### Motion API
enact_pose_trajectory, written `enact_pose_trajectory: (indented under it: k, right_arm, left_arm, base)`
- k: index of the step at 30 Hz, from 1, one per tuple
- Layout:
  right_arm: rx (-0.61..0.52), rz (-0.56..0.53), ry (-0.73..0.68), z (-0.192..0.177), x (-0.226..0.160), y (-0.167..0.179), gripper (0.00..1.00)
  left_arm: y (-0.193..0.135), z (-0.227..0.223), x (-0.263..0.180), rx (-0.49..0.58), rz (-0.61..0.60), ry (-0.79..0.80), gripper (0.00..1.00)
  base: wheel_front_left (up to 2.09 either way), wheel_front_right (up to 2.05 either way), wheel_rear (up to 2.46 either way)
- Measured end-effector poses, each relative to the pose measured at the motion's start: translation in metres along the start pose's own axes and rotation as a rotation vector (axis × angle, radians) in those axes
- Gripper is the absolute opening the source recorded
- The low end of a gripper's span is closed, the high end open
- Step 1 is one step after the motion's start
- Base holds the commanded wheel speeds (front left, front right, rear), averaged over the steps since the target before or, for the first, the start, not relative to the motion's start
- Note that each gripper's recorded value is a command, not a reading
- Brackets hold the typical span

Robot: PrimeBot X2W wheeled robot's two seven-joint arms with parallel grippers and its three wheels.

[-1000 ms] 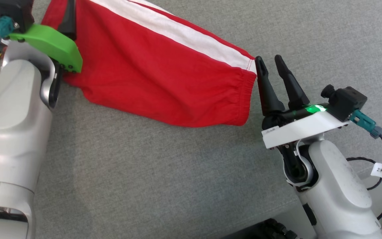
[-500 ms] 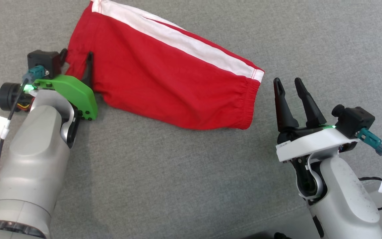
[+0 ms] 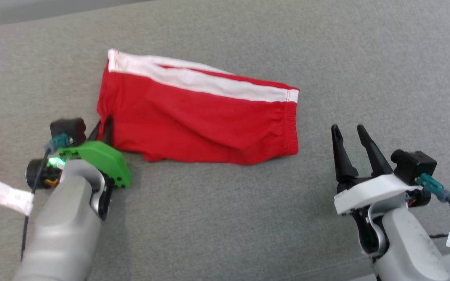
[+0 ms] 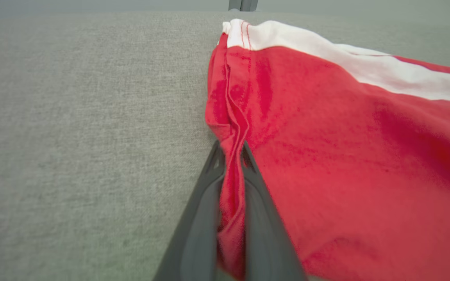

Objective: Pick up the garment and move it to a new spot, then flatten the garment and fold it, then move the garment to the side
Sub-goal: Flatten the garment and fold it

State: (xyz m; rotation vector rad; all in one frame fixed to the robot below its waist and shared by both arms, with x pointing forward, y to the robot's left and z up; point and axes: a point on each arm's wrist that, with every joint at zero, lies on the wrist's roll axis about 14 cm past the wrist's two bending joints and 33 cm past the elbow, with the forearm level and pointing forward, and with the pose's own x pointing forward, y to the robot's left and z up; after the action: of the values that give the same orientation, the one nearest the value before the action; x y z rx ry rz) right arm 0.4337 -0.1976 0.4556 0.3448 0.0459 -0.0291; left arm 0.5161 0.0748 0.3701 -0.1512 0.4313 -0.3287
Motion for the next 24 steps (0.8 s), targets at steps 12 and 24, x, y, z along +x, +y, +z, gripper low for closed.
enact_pose_trajectory:
  k: [12,24]
  right_arm:
    - [-0.013,0.106,0.063,-0.02,-0.02,0.04,1.0]
    - [-0.07,0.317,0.046,-0.014,0.008,0.113,1.0]
  left_arm:
    - [0.025,-0.03,-0.101,-0.105,0.178,-0.072,0.0]
    - [0.028,-0.018,-0.141,-0.149,0.233,-0.186,1.0]
  base:
    - [0.0,0.0,0.0]
    - [0.0,0.0,0.0]
